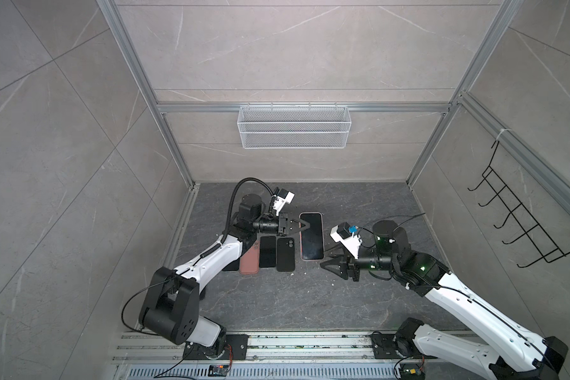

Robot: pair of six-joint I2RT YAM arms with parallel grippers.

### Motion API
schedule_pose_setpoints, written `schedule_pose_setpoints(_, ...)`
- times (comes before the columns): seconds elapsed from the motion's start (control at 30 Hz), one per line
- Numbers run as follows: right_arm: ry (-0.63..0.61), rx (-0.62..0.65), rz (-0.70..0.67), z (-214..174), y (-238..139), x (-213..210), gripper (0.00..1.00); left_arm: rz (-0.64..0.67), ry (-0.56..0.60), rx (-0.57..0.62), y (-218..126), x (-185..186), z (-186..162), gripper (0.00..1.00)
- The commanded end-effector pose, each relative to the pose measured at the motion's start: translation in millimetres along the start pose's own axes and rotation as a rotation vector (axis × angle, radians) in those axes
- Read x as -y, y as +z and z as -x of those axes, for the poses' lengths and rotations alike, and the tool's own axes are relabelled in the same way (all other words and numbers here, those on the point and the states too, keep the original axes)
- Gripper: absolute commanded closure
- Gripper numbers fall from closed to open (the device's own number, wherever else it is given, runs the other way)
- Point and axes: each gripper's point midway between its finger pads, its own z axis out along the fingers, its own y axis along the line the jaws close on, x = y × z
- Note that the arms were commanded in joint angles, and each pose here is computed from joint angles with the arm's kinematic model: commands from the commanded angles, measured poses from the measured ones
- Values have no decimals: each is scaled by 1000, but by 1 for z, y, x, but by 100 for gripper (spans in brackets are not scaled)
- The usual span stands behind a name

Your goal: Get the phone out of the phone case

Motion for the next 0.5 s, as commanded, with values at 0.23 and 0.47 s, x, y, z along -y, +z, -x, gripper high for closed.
schedule_pose_setpoints(0.23,124,-75,104,-22,10,-10,44,-130,236,-73,-14,69,-11,100)
schedule_pose_setpoints(0.47,68,-55,156,-12,17,-14,47,-154,250,-90,-13,78,-17,100)
